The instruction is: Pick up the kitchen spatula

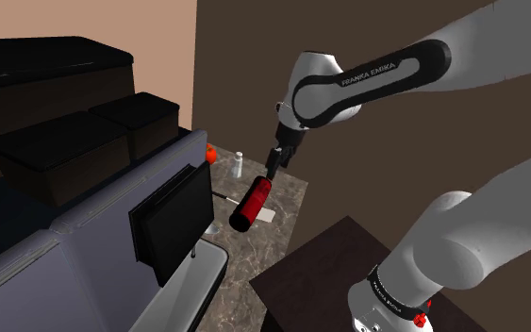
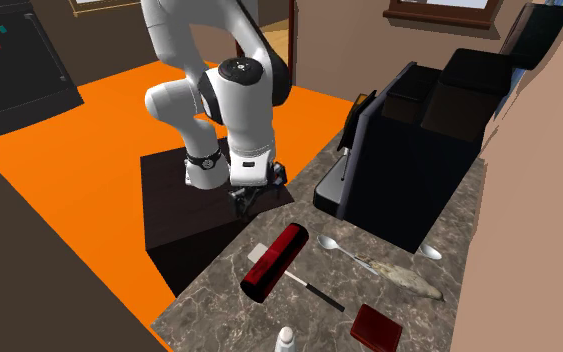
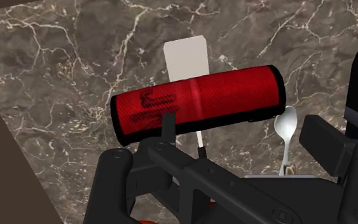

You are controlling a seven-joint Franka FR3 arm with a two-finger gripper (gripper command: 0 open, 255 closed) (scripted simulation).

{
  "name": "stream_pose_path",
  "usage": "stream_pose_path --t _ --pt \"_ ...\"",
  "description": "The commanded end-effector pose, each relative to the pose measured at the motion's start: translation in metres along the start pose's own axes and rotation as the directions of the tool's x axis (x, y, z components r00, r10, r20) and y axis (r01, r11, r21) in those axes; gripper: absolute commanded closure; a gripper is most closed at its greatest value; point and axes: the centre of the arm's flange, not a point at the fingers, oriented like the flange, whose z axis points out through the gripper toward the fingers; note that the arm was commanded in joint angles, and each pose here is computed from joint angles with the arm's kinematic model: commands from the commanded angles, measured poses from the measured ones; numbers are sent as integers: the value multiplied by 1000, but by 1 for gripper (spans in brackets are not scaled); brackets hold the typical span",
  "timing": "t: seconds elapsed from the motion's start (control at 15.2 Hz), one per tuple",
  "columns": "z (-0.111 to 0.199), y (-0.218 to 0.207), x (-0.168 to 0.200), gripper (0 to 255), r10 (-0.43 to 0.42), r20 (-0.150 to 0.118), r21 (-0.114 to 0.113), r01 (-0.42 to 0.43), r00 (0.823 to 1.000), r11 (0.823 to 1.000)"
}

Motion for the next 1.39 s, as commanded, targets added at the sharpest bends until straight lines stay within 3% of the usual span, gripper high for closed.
stream_pose_path --t 0.0,0.79,1.32 --pt "24 0 15 0 -28 -10 -7 28 1000 1000" --pt "150 -9 103 0 -192 -50 -51 190 980 981" --pt "192 -7 104 0 -194 -51 -52 192 980 980"
